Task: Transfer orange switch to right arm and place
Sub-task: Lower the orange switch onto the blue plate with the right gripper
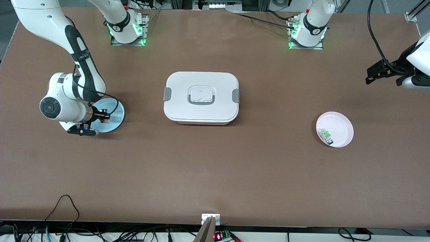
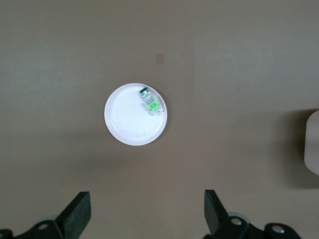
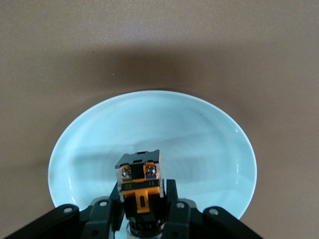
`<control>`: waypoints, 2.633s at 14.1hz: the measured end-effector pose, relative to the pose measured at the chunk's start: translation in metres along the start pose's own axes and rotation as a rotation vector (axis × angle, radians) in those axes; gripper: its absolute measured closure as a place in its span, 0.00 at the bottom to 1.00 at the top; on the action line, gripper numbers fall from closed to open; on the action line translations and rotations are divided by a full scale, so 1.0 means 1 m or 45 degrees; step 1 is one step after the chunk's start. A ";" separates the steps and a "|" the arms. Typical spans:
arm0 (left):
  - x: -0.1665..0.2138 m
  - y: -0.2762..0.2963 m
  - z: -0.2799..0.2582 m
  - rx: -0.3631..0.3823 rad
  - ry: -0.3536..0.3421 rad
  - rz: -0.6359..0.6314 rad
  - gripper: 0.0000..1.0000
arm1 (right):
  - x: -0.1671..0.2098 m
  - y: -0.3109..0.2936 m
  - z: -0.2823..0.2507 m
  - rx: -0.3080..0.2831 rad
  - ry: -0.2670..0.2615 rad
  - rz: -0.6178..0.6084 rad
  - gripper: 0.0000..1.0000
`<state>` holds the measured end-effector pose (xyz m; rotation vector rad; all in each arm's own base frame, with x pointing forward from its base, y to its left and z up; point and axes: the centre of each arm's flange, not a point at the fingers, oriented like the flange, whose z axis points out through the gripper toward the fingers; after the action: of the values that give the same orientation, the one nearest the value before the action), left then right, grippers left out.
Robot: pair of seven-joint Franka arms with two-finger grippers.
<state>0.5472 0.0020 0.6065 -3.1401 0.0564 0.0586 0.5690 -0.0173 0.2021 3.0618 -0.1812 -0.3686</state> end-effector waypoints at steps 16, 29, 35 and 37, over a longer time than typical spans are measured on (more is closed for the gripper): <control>0.010 -0.016 0.016 -0.001 0.034 -0.041 0.00 | 0.000 -0.018 0.007 -0.023 -0.014 -0.627 0.65; 0.009 -0.016 0.014 -0.002 0.042 -0.048 0.00 | 0.004 -0.010 -0.010 0.075 0.145 -1.877 0.65; 0.009 -0.016 0.013 -0.028 0.045 -0.054 0.00 | 0.001 0.000 0.020 0.107 0.094 -1.879 0.54; 0.009 -0.015 0.011 -0.037 0.051 -0.056 0.00 | 0.001 0.000 0.020 0.107 0.095 -1.879 0.48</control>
<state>0.5562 0.0168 0.5950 -3.1704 -0.0132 -0.0029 0.5652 -0.0185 0.1825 2.6010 2.0748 -0.2337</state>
